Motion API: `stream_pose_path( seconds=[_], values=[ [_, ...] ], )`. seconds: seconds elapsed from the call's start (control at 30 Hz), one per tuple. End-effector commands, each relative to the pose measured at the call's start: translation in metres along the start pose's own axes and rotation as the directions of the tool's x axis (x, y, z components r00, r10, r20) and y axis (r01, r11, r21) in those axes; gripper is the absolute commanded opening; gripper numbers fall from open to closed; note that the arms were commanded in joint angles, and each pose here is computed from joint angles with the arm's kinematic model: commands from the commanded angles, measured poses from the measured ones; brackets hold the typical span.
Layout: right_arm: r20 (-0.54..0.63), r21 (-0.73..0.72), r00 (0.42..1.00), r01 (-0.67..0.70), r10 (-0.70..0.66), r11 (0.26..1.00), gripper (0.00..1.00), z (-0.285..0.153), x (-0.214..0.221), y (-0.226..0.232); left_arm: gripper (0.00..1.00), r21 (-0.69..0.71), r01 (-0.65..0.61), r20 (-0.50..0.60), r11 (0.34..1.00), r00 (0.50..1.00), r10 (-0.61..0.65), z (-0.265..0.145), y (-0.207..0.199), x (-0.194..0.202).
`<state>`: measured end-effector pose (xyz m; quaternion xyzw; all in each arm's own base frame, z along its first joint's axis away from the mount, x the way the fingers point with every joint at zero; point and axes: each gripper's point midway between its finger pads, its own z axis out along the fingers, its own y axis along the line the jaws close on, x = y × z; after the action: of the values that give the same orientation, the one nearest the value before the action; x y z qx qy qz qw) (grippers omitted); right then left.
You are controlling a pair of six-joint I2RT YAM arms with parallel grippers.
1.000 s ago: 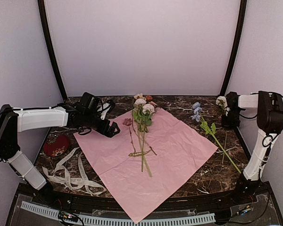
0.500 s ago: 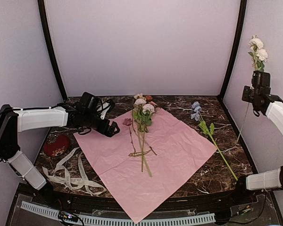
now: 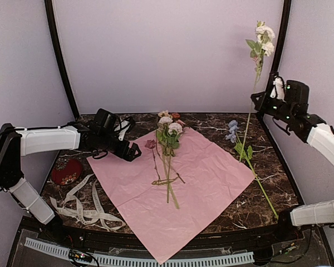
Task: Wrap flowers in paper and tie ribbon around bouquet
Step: Place the fake flower on the flattened wrapping paper.
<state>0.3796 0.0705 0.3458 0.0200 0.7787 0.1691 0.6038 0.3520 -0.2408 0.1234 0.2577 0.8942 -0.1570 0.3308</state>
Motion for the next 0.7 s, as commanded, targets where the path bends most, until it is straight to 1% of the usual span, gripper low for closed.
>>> stream_pose_path(
  seconds=[0.0,0.03,0.13,0.23,0.3,0.33,0.47,0.57,0.67],
  values=[
    [-0.179,-0.325,0.943,-0.325,0.28,0.888,0.0,0.026,0.055,0.105,0.99,0.016,-0.005,0.013,1.0,1.0,0.005,-0.007,-0.002,-0.006],
    [-0.233,-0.354,0.929,-0.355,0.286,0.865,0.0,0.031,0.074,0.131,0.99,0.018,-0.005,0.012,1.0,1.0,0.004,-0.007,-0.003,-0.007],
    [-0.358,-0.322,0.887,-0.41,0.291,0.853,0.0,0.057,0.123,0.176,0.99,0.008,-0.009,0.011,1.0,1.0,0.009,-0.006,-0.001,-0.004],
    [-0.463,-0.305,0.846,-0.431,0.263,0.849,0.0,0.079,0.18,0.214,0.99,0.014,-0.006,0.008,1.0,1.0,0.006,-0.007,-0.002,-0.005],
    [-0.539,-0.266,0.808,-0.432,0.238,0.862,0.0,0.093,0.218,0.228,0.99,0.02,-0.01,0.016,1.0,1.0,0.01,-0.008,-0.003,-0.006],
    [-0.564,-0.245,0.791,-0.433,0.236,0.867,0.0,0.098,0.233,0.231,0.99,0.015,-0.01,0.016,1.0,1.0,0.009,-0.008,-0.002,-0.005],
    [-0.6,-0.189,0.77,-0.4,0.217,0.897,0.0,0.109,0.28,0.23,0.99,0.013,-0.009,0.011,1.0,1.0,0.009,-0.008,-0.002,-0.006],
    [-0.612,-0.153,0.753,-0.411,0.24,0.899,0.0,0.111,0.295,0.225,0.99,0.014,-0.01,0.015,1.0,1.0,0.01,-0.007,-0.002,-0.006],
    [-0.589,-0.114,0.769,-0.385,0.25,0.916,0.0,0.112,0.31,0.209,0.99,0.019,-0.006,0.009,1.0,1.0,0.006,-0.008,-0.003,-0.007]
  ],
)
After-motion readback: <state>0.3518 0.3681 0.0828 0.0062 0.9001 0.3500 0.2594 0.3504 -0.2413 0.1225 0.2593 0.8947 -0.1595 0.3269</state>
